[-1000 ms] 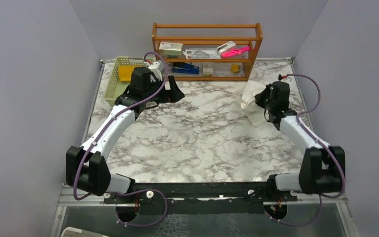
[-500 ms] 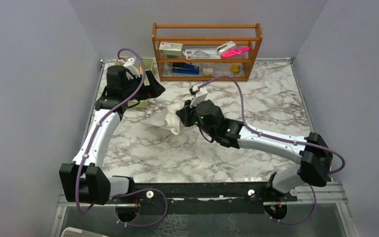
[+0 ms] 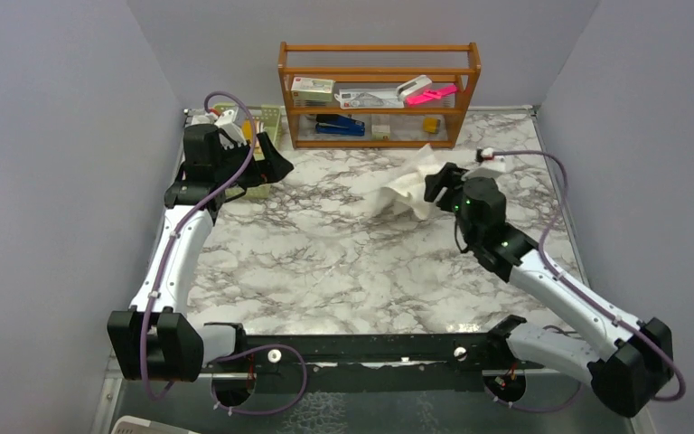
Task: Roll the towels
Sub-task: Move the towel to the center of the board.
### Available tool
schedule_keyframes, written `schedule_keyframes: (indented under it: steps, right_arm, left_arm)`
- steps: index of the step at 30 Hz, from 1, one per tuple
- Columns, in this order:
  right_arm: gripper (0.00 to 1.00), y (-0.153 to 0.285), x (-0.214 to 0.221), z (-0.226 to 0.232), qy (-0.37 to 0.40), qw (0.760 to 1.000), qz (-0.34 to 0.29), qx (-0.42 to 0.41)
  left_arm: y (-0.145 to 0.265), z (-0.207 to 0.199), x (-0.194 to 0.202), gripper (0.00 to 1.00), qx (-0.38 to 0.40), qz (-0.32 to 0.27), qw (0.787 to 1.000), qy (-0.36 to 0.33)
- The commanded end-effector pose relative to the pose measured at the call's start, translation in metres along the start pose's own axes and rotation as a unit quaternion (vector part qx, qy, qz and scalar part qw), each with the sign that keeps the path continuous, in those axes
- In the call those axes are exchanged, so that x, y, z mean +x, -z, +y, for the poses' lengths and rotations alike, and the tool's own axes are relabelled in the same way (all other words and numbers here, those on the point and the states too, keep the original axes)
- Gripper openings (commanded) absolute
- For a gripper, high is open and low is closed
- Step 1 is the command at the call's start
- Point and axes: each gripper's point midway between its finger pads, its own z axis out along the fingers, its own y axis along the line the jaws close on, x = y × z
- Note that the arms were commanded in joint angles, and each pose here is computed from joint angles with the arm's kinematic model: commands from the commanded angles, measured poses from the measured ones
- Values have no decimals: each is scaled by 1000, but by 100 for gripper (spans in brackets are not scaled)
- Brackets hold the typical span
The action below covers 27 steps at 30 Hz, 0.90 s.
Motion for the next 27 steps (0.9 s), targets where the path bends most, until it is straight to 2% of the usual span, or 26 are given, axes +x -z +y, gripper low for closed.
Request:
schedule_keyframes:
  steps: [1, 2, 6, 8, 12, 17, 20, 23, 27]
  right_arm:
    - [96, 13, 49, -72, -26, 993, 84, 75]
    - [100, 15, 49, -75, -24, 993, 85, 79]
    - [100, 11, 42, -71, -20, 995, 74, 70]
    - [100, 2, 44, -64, -9, 995, 79, 54]
    - [100, -21, 74, -75, 3, 985, 146, 87]
    - [100, -57, 86, -110, -23, 980, 178, 83]
    - [97, -82, 95, -113, 6, 976, 201, 84]
    - [89, -101, 112, -109, 13, 969, 236, 71]
    - [87, -117, 129, -119, 18, 966, 244, 88]
  left_arm:
    - [-7, 0, 8, 93, 22, 15, 1000, -4]
    - [-9, 0, 10, 93, 24, 19, 1000, -2]
    - [-18, 1, 19, 92, 37, 34, 999, 10]
    - [-26, 2, 29, 90, 18, 43, 999, 2]
    - [-37, -13, 57, 89, 10, 72, 997, -13]
    - [-47, -31, 84, 88, 24, 95, 995, -20]
    - [-48, -32, 86, 88, 26, 97, 995, -23]
    - [-47, -34, 85, 88, 28, 96, 995, -26]
    - [-47, -34, 88, 88, 32, 102, 994, -27]
